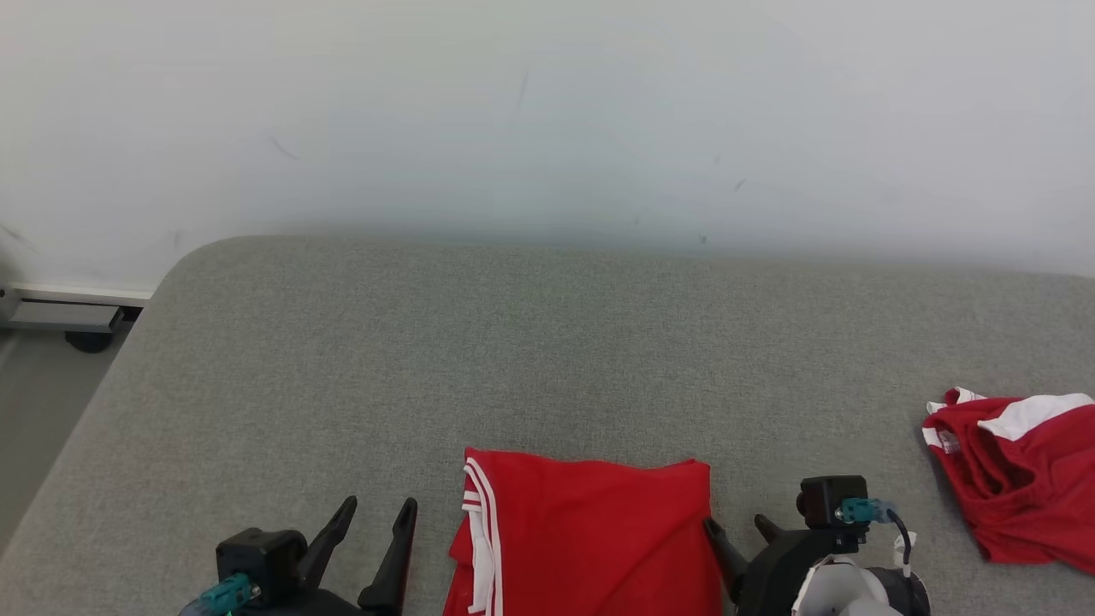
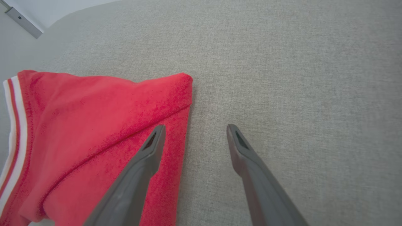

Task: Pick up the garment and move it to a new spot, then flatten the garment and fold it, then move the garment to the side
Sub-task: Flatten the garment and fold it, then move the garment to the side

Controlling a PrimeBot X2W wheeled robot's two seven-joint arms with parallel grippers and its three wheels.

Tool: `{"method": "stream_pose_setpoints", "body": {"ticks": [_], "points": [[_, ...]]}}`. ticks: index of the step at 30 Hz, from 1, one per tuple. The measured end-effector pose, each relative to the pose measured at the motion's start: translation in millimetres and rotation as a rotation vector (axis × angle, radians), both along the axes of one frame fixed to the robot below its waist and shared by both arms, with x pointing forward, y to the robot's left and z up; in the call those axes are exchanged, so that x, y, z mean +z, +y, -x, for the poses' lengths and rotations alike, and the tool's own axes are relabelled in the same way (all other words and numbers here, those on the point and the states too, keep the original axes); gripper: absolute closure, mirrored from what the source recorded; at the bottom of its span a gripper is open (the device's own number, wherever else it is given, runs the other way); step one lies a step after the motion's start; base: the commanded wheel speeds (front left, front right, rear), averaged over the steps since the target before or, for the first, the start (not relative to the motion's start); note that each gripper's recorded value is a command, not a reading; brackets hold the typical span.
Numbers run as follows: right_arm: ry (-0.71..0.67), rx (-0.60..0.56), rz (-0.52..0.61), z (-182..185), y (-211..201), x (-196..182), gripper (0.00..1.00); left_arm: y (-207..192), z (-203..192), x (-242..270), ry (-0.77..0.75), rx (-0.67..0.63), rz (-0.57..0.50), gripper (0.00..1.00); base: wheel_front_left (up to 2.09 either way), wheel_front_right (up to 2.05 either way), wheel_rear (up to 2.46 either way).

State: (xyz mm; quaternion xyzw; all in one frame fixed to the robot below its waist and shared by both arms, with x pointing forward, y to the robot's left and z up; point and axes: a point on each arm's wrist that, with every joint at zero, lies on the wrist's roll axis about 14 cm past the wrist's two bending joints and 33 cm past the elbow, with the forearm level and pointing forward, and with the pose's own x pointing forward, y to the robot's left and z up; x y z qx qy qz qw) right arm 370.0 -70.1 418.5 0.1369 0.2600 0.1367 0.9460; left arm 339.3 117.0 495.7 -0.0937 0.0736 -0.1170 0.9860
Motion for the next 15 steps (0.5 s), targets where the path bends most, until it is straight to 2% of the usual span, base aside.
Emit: {"method": "stream_pose_setpoints", "body": {"ticks": [5, 15], "points": [[0.008, 0.002, -0.034, -1, 12, 2, 0.00, -3, 0, -1, 0.009, -0.012, -0.002, 0.00, 0.00, 0.00, 0.00], [0.099, 0.045, 0.014, 5, 21, -15, 0.00, 6, 3, -6, 0.027, 0.016, -0.004, 0.00, 0.00, 0.00, 0.00]]}}
